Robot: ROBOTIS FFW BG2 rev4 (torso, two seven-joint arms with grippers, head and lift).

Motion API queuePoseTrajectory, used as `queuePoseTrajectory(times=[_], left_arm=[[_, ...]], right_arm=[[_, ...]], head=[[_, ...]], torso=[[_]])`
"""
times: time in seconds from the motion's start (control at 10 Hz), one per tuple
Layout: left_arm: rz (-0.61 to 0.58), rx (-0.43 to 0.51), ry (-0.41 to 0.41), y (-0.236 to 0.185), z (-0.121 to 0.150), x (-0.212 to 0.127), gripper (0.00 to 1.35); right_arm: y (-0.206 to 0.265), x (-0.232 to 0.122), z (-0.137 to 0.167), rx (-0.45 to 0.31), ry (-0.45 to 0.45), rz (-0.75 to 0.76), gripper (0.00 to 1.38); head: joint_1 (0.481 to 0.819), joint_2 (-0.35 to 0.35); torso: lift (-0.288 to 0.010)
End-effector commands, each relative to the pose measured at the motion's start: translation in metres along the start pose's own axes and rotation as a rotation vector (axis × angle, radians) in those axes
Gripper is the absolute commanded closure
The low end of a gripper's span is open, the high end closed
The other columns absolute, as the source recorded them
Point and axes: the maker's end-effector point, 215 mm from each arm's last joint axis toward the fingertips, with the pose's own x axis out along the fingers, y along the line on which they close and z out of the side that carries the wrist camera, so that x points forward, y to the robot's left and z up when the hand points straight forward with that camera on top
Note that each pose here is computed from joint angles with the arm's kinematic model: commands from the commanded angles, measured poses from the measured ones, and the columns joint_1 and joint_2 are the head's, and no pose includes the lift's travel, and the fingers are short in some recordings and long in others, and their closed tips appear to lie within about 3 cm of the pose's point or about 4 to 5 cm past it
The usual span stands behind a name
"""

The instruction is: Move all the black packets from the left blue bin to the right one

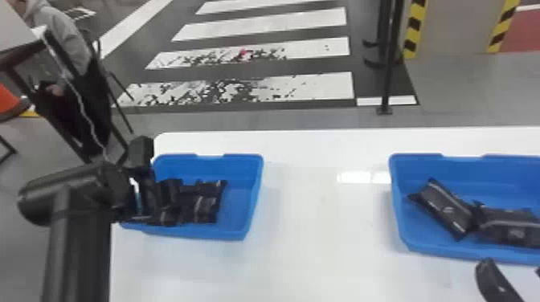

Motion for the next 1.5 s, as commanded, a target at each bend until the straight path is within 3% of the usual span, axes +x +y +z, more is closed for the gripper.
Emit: queuePoseTrajectory(times=[0.0,0.2,0.3,0.7,0.9,1.4], left_arm=[[-0.001,-0.023,0.057,-0.001,-0.012,0.006,0.51],[0.003,-0.037,0.111,0.001,-0.029,0.012,0.85],[0.011,0.005,0.113,0.0,-0.03,0.015,1.2],[-0.021,0.077,0.023,-0.008,-0.004,0.01,1.21],[-0.062,0.153,-0.079,-0.032,0.014,-0.022,1.21],[-0.252,0.273,-0.204,-0.113,0.003,-0.08,1.21]], right_arm=[[-0.001,0.001,-0.002,0.006,0.001,0.002,0.13],[-0.001,0.001,-0.004,0.018,0.003,0.001,0.13],[-0.001,0.001,-0.003,0.02,0.003,0.001,0.13],[0.0,0.001,-0.005,0.028,0.007,0.003,0.13],[0.0,0.002,-0.005,0.03,0.006,0.006,0.13],[0.008,0.013,0.007,0.027,-0.016,0.043,0.13]], head=[[0.695,0.235],[0.695,0.226],[0.695,0.224],[0.695,0.219],[0.695,0.218],[0.695,0.16]], torso=[[-0.154],[-0.154],[-0.154],[-0.154],[-0.154],[-0.154]])
